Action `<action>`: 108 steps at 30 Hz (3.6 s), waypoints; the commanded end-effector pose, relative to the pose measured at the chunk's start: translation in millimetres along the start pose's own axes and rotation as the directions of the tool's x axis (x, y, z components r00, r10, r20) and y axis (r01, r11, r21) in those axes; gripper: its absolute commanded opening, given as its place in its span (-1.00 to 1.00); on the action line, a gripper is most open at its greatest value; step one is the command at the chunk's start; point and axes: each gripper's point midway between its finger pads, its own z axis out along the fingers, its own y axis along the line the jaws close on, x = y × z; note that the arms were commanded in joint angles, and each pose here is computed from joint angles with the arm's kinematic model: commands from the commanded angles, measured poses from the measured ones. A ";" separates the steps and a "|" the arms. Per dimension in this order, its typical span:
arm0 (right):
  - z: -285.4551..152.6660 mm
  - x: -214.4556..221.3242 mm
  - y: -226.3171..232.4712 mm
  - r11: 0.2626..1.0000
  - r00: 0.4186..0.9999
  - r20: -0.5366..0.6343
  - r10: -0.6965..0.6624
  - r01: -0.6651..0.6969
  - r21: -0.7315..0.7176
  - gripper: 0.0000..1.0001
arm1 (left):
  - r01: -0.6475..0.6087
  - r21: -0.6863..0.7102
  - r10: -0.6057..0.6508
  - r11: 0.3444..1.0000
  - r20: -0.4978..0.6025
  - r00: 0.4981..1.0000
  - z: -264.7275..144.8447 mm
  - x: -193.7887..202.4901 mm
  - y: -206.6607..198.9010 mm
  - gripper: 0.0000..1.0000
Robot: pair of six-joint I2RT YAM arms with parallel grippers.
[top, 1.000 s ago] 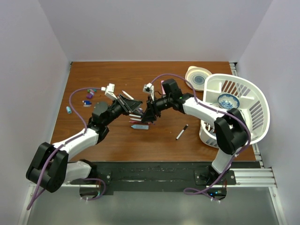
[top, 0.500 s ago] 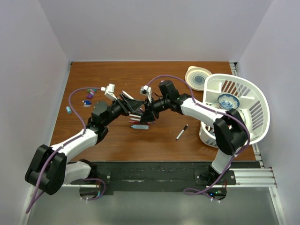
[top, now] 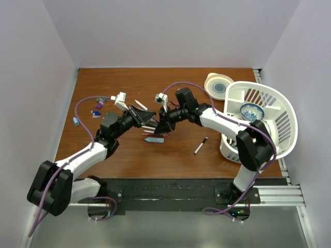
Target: Open the pen caps
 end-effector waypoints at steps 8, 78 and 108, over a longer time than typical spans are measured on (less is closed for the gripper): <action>8.3 -2.7 1.5 1.000 1.000 0.007 -0.015 0.015 0.000 -1.00 | 0.117 -0.229 -0.018 0.966 0.393 0.919 -54.1 -142.4 58.6 -1.00; 55.3 96.7 -67.8 0.716 0.644 -0.686 -0.338 0.649 0.257 -0.33 | -0.186 -0.474 0.285 0.860 0.144 0.948 -147.5 -135.7 119.4 0.82; -94.2 82.2 -41.7 0.739 0.690 -0.412 -0.595 0.672 0.057 0.98 | -0.106 -0.317 0.141 0.942 0.092 0.986 -131.3 -111.8 116.4 1.00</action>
